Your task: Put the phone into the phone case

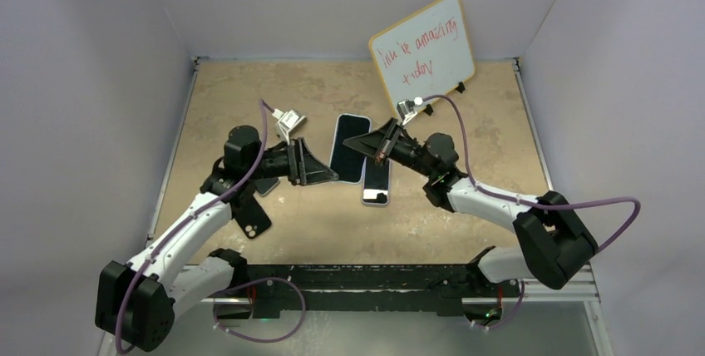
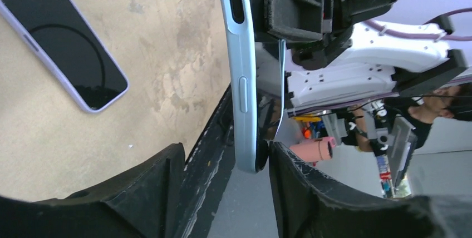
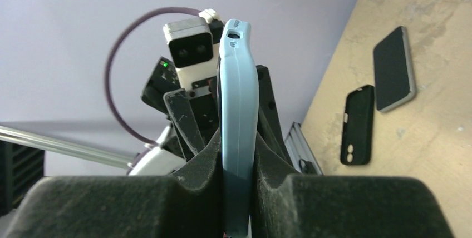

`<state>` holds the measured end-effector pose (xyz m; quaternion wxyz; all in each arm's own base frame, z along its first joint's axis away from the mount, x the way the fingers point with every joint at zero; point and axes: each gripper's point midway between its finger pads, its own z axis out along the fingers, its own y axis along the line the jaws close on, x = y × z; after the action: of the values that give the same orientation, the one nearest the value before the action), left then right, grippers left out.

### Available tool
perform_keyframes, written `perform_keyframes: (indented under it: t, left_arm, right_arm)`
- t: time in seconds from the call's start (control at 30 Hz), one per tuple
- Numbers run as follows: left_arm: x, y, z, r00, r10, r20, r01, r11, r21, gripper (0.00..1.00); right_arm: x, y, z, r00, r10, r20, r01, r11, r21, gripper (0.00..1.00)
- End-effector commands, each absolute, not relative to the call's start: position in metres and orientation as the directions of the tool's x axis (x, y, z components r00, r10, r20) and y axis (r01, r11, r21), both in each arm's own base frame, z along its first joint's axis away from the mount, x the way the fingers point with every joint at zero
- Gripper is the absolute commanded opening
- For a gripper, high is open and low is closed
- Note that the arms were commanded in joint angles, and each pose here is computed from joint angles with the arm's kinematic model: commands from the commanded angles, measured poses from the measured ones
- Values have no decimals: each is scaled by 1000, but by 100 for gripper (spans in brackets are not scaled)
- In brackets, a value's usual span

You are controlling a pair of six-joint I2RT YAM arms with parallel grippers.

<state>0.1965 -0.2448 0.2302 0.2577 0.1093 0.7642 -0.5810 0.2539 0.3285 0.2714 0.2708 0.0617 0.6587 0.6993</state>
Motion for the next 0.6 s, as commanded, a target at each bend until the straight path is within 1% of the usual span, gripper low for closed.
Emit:
perform_keyframes:
  t: [0.0,0.07,0.13,0.17,0.23,0.27,0.3,0.33,0.4,0.47,0.5,0.57]
  left_arm:
    - [201,-250,256,-808,-200,-554,519,202,-831,59]
    - [201,-250,255,-811,-202,-549,517,193,-834,59]
    - [204,-251,255,-811,-209,-547,513,196,-836,55]
    - [205,-251,256,-810,-214,-545,511,195,-837,48]
    - [208,-251,255,-814,-222,-536,500,202,-842,26]
    - [211,-251,251,-819,-222,-530,487,220,-845,15]
    - [214,-251,245,-826,-214,-522,470,249,-847,5]
    - [218,-251,240,-829,-205,-520,460,279,-843,0]
    - [224,-247,223,-846,-186,-501,417,355,-836,0]
    - [224,-243,208,-864,-167,-475,375,414,-829,0]
    - [225,-242,206,-861,-164,-482,377,430,-820,0]
    - [225,-241,209,-849,-163,-503,397,431,-810,0]
  right_arm:
    - [253,314,331,-816,537,-212,-359,-184,915,7]
    - [254,313,330,-813,542,-212,-359,-181,916,7]
    - [255,314,327,-812,540,-221,-358,-162,920,8]
    - [255,314,324,-812,540,-224,-356,-153,922,8]
    - [255,314,320,-807,541,-235,-359,-133,924,12]
    - [255,315,316,-805,539,-248,-361,-113,926,16]
    - [256,315,313,-801,537,-264,-366,-90,926,22]
    - [257,316,311,-796,536,-282,-374,-69,925,27]
    - [258,315,308,-786,536,-309,-388,-39,921,34]
    - [258,316,302,-784,532,-320,-384,-10,923,35]
    - [259,316,299,-784,528,-326,-383,3,924,32]
    - [261,316,293,-777,526,-345,-385,37,922,19]
